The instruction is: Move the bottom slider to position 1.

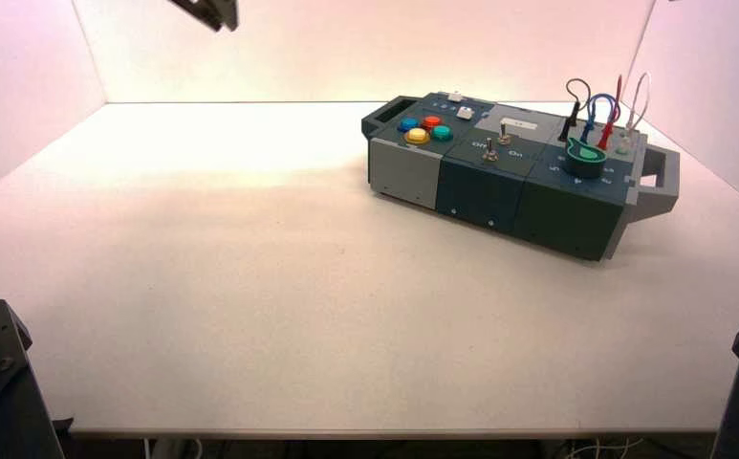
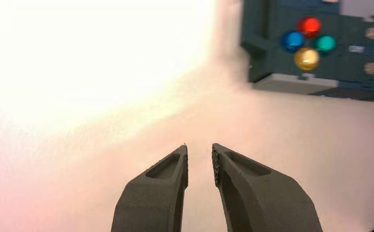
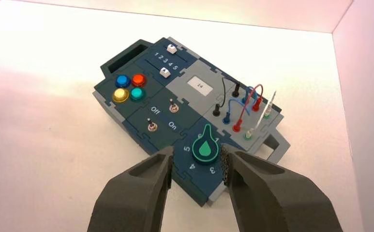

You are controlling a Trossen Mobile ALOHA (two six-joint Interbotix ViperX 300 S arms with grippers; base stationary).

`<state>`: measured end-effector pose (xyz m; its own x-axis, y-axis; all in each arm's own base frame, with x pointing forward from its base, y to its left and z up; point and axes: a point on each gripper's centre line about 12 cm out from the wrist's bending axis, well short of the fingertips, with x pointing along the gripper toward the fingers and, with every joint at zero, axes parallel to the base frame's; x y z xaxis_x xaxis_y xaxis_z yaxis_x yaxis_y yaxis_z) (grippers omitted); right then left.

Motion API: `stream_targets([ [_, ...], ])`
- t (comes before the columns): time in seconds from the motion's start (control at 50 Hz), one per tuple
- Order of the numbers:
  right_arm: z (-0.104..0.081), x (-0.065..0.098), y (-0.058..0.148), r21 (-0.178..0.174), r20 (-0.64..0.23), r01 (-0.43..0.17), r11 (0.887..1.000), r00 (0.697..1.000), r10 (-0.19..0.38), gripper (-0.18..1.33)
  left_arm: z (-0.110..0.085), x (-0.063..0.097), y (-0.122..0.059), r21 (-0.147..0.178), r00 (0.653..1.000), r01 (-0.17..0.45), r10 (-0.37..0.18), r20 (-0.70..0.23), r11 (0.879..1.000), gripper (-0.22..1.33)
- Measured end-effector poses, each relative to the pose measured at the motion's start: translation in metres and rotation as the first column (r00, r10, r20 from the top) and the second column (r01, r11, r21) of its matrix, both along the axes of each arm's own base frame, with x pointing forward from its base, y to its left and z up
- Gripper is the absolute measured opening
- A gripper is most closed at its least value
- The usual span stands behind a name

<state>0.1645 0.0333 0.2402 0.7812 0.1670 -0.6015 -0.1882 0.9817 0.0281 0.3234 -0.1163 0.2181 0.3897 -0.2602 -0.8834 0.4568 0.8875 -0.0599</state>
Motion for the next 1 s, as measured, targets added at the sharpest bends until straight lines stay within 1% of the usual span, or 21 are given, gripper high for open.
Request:
stream_targets([
  [0.1, 0.004, 0.011, 0.002, -0.005, -0.026, 0.001, 1.000, 1.000, -0.001, 1.00, 0.001, -0.004, -0.010, -0.002, 0.999, 0.031, -0.031, 0.018, 1.000, 0.61],
  [0.12, 0.005, 0.015, 0.003, -0.006, -0.038, 0.001, 1.000, 0.999, -0.001, 0.99, 0.001, -0.005, -0.014, -0.002, 0.999, 0.045, -0.045, 0.023, 0.999, 0.61],
  [0.18, 0.007, 0.024, 0.004, -0.012, -0.054, -0.001, 1.000, 0.999, 0.000, 0.96, 0.001, -0.006, -0.018, -0.003, 0.998, 0.055, -0.055, 0.028, 0.999, 0.61],
  [0.2, 0.007, 0.024, 0.005, -0.011, -0.057, 0.000, 1.000, 0.998, 0.000, 0.96, 0.001, -0.006, -0.018, -0.005, 0.998, 0.054, -0.054, 0.029, 0.999, 0.62],
  [0.22, 0.008, 0.030, 0.006, -0.014, -0.066, -0.002, 1.000, 0.998, 0.001, 0.94, 0.001, -0.006, -0.019, -0.004, 0.998, 0.057, -0.057, 0.031, 0.998, 0.62],
  [0.28, 0.008, 0.036, 0.007, -0.014, -0.083, -0.001, 1.000, 0.997, 0.000, 0.93, 0.002, -0.006, -0.019, -0.006, 0.998, 0.058, -0.058, 0.033, 0.998, 0.61],
  [0.38, 0.008, 0.056, 0.011, -0.024, -0.128, -0.002, 1.000, 0.992, -0.001, 0.89, 0.002, -0.007, -0.021, -0.005, 0.997, 0.064, -0.064, 0.035, 0.998, 0.62],
  [0.42, 0.008, 0.060, 0.012, -0.025, -0.134, -0.003, 1.000, 0.991, 0.000, 0.87, 0.001, -0.007, -0.021, -0.007, 0.998, 0.062, -0.062, 0.033, 0.998, 0.61],
  [0.44, 0.007, 0.064, 0.012, -0.027, -0.141, -0.003, 1.000, 0.990, -0.001, 0.86, 0.001, -0.007, -0.022, -0.006, 0.997, 0.065, -0.065, 0.033, 0.998, 0.61],
  [0.46, 0.006, 0.071, 0.014, -0.029, -0.153, -0.003, 1.000, 0.988, -0.001, 0.83, 0.002, -0.007, -0.022, -0.007, 0.997, 0.065, -0.065, 0.035, 0.998, 0.61],
  [0.48, 0.006, 0.072, 0.014, -0.031, -0.154, -0.004, 1.000, 0.988, -0.001, 0.82, 0.002, -0.008, -0.022, -0.007, 0.997, 0.067, -0.066, 0.035, 0.998, 0.61],
  [0.54, 0.005, 0.088, 0.017, -0.032, -0.169, -0.003, 0.999, 0.986, -0.002, 0.79, 0.001, -0.008, -0.023, -0.005, 0.997, 0.069, -0.069, 0.034, 0.998, 0.61],
  [0.6, 0.003, 0.097, 0.019, -0.035, -0.183, -0.005, 0.999, 0.983, -0.001, 0.77, 0.002, -0.008, -0.023, -0.007, 0.997, 0.070, -0.070, 0.035, 0.998, 0.61],
  [0.62, 0.002, 0.105, 0.021, -0.037, -0.195, -0.007, 0.999, 0.981, 0.000, 0.73, 0.002, -0.008, -0.024, -0.007, 0.997, 0.071, -0.071, 0.036, 0.997, 0.61],
  [0.66, -0.001, 0.113, 0.024, -0.041, -0.209, -0.014, 0.999, 0.978, 0.005, 0.67, 0.004, -0.009, -0.023, -0.009, 0.997, 0.068, -0.068, 0.040, 0.998, 0.61],
  [0.72, -0.006, 0.125, 0.030, -0.043, -0.233, -0.026, 0.999, 0.972, 0.015, 0.51, 0.006, -0.010, -0.023, -0.009, 0.996, 0.071, -0.071, 0.050, 0.997, 0.61],
  [0.76, -0.010, 0.133, 0.035, -0.043, -0.248, -0.035, 0.998, 0.968, 0.023, 0.36, 0.007, -0.011, -0.022, -0.009, 0.996, 0.070, -0.069, 0.054, 0.998, 0.61],
  [0.82, -0.016, 0.144, 0.043, -0.035, -0.266, -0.046, 0.998, 0.963, 0.035, 0.19, 0.010, -0.013, -0.022, -0.011, 0.995, 0.072, -0.071, 0.065, 0.997, 0.61],
  [0.84, -0.017, 0.145, 0.044, -0.037, -0.269, -0.049, 0.998, 0.962, 0.037, 0.17, 0.010, -0.013, -0.021, -0.010, 0.995, 0.072, -0.071, 0.067, 0.997, 0.61],
  [0.9, -0.025, 0.157, 0.052, -0.022, -0.294, -0.053, 0.998, 0.955, 0.044, 0.04, 0.012, -0.014, -0.021, -0.012, 0.995, 0.072, -0.071, 0.074, 0.997, 0.61],
  [1.0, -0.037, 0.170, 0.059, -0.003, -0.322, -0.045, 0.999, 0.946, 0.041, -0.07, 0.016, -0.015, -0.020, -0.015, 0.994, 0.070, -0.069, 0.083, 0.997, 0.61],
])
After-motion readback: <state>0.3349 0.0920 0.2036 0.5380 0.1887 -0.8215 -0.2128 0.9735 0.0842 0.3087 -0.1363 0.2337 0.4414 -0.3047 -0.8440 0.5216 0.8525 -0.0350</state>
